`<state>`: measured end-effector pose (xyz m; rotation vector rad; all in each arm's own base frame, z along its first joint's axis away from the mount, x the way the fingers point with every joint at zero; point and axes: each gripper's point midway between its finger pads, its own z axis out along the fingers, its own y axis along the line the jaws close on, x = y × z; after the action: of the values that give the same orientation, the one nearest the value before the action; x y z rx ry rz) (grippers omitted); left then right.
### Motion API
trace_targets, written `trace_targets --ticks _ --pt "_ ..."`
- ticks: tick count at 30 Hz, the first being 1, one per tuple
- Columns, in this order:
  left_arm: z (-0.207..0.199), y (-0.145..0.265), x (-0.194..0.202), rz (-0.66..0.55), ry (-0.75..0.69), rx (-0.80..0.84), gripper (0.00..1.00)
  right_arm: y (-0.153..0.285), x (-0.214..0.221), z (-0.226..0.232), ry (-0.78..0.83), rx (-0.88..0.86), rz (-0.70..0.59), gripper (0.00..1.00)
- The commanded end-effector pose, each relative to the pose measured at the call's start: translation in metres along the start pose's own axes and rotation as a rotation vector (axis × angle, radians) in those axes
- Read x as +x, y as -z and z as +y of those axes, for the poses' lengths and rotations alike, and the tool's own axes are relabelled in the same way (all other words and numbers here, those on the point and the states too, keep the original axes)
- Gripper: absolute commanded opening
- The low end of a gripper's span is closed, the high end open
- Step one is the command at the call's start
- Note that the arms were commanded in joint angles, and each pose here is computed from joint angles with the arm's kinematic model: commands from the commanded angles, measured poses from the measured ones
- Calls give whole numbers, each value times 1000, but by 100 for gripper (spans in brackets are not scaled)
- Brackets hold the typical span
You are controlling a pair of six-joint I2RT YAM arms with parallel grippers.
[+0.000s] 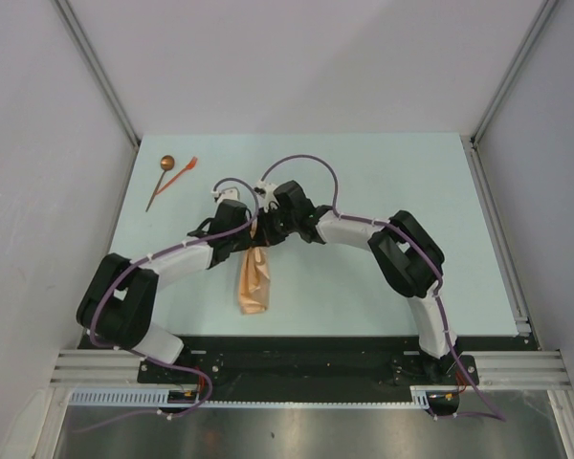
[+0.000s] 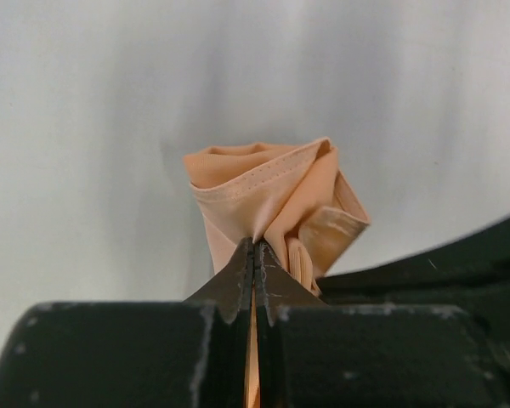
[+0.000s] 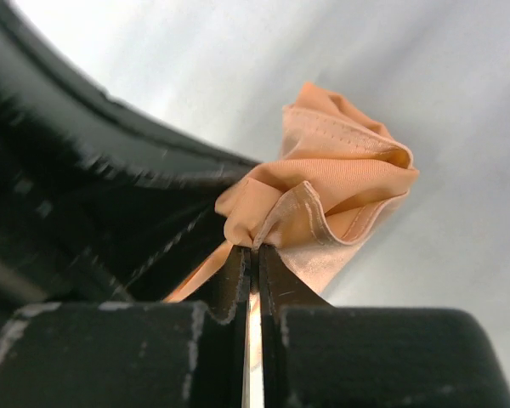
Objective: Fold the napkin into a case and place the utensils inside
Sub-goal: Stuff the top corner of the smaller-rectangle-folded napkin into the folded napkin.
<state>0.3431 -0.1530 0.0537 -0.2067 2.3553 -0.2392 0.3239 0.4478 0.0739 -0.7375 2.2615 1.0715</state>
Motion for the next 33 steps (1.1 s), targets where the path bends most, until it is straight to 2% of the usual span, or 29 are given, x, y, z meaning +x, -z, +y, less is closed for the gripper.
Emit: trace_targets --ticks 1,3,5,11,15,20,21,24,33 --pt "-18 13 -3 -33 89 105 0 -17 -10 2 -96 -19 -48 0" --pt "-15 13 0 -27 102 96 0 -21 -17 -2 -161 -59 -99 0" --pt "-15 11 4 -14 107 97 0 -27 -14 -6 -197 -78 -90 0" --pt "-11 5 -1 -23 126 99 0 -33 1 -5 -188 -121 -53 2" --pt "-8 7 1 -22 137 104 0 -19 -2 -14 -204 -107 -70 18" --pt "-2 9 6 -13 144 99 0 -2 -11 -13 -219 -156 -73 29" --pt "-3 9 6 -11 143 105 0 0 -12 -11 -217 -163 -77 35" --pt "0 9 6 -7 145 99 0 6 -12 -8 -209 -185 -81 43" --pt "7 8 3 -3 162 92 0 16 -22 -7 -210 -243 -111 59"
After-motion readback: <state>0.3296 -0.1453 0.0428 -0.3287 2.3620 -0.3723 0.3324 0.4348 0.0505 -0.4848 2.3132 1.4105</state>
